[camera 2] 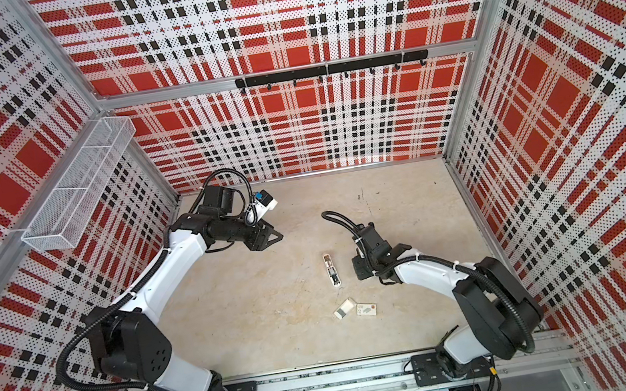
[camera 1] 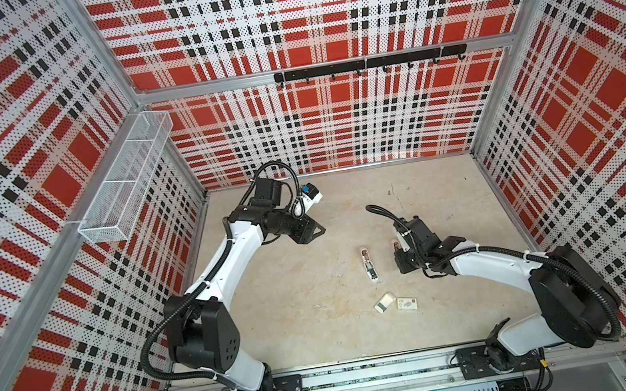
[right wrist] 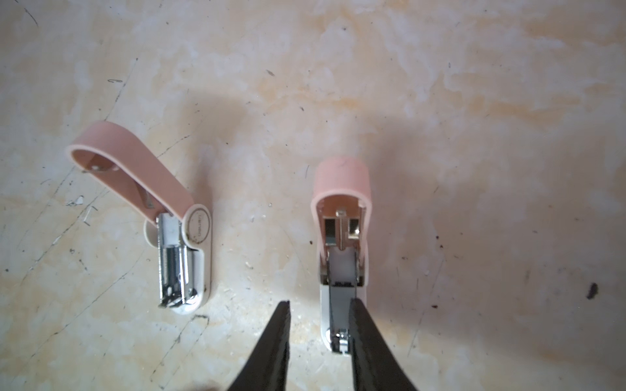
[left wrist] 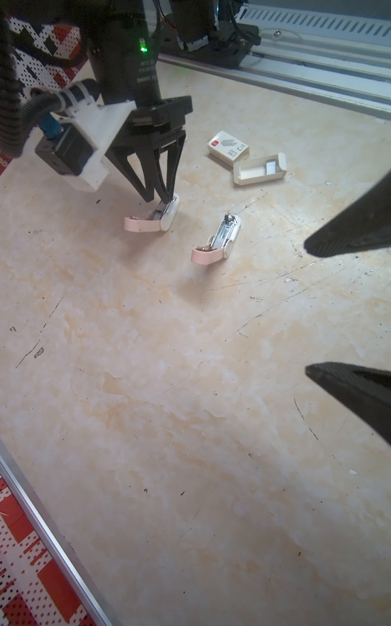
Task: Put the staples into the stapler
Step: 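Raise the open right gripper up off the stapler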
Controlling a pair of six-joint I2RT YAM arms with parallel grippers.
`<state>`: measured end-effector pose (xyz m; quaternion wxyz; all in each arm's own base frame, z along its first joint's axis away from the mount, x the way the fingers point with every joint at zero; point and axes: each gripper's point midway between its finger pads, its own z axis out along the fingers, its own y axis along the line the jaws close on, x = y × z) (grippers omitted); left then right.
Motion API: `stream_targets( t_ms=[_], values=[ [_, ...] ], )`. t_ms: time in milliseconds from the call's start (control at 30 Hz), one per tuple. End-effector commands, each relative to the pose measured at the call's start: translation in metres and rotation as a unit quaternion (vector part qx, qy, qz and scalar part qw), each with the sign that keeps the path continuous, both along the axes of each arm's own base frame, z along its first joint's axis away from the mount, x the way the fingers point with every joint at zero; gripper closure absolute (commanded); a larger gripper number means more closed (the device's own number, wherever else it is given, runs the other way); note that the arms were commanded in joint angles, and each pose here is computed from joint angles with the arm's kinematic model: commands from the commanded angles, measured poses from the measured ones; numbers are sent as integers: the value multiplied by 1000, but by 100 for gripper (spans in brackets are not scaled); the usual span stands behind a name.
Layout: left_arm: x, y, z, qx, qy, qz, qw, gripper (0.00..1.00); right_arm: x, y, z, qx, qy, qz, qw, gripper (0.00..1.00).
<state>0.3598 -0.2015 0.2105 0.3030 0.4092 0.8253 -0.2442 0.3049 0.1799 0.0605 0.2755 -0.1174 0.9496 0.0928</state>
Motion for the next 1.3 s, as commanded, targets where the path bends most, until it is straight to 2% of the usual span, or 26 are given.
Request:
stream_targets(
  t_ms=[0, 333, 1033, 1267],
  values=[
    [2, -2, 14, -7, -21, -8, 1000, 45, 12, 12, 9, 15, -13, 15, 1000, 67],
    [0, -1, 11, -6, -18, -7, 1000, 44, 20, 16, -1, 0, -2, 20, 1000, 67],
    [-3, 0, 11, -8, -17, -8, 1000, 45, 1, 4, -24, -14, 32, 12, 999, 66],
    [-2, 0, 14, -9, -20, -7, 1000, 45, -2, 2, -20, -10, 29, 8, 999, 67]
  ],
)
